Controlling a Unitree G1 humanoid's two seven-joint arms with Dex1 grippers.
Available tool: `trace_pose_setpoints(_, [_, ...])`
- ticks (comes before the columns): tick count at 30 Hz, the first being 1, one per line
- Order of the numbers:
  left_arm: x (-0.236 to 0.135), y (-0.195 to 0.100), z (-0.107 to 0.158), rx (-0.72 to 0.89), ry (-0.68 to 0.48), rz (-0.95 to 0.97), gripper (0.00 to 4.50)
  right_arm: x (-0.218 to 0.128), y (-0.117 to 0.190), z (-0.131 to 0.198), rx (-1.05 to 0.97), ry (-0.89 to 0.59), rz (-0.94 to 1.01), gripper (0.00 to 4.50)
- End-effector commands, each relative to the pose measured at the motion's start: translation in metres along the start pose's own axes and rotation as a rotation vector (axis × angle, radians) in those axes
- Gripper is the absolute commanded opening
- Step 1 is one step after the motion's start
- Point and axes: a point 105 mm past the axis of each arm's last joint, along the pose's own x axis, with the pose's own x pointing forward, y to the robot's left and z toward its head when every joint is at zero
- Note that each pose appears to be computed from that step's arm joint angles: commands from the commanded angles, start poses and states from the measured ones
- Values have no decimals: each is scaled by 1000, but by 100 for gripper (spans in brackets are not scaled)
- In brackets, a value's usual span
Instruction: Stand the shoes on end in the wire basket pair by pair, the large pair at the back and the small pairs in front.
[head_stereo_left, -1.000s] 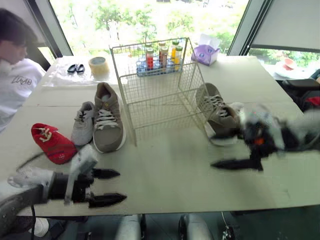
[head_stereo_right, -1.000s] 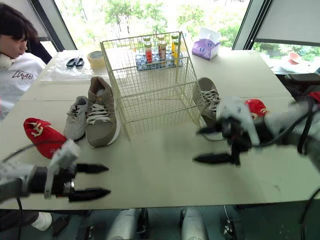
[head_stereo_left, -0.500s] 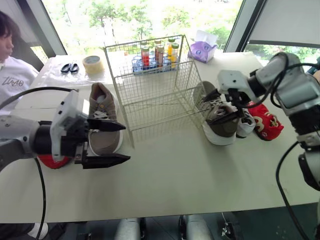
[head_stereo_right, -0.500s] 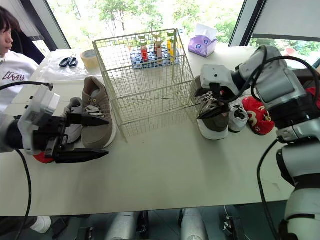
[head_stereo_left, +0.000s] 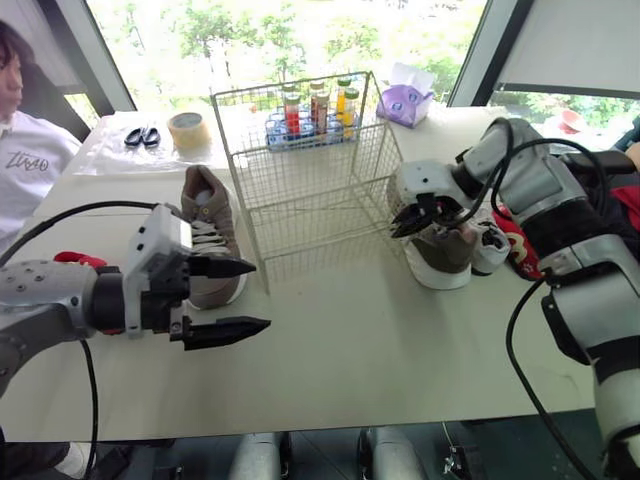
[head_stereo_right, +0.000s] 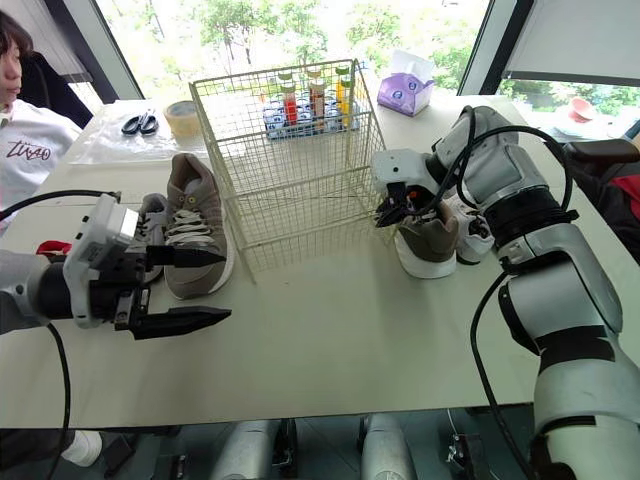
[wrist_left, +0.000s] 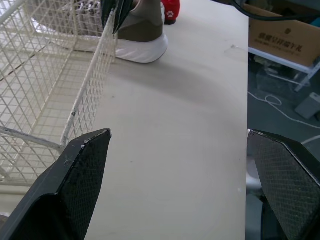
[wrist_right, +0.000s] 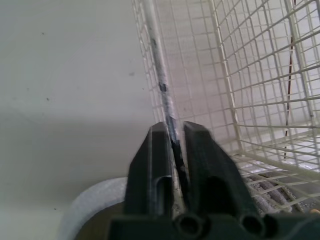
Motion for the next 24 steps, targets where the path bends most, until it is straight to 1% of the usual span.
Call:
trace_pose_setpoints(1, [1,2,3,26,-17,20,450,-19,-8,6,123,-55,-87,4])
trace_pose_setpoints(4, [3,3,3,24,-26,26,450,-26,-2,14,205,-110,-115,4])
trace_pose_setpoints(9, [6,4,3,16,-38,16,450,-30,27,20,143,-109,-115,4])
trace_pose_setpoints(12, [8,6,4,17,-42,7,450,-27,37,21,102,-100,-113,4])
trace_pose_setpoints(19, [12,9,1,19,-26,-6,450,-16,53,28,63,-127,-72,4])
trace_pose_setpoints(24, [13,9,-1,18,-23,-12,450,-11,52,33,-24,-117,-96,4])
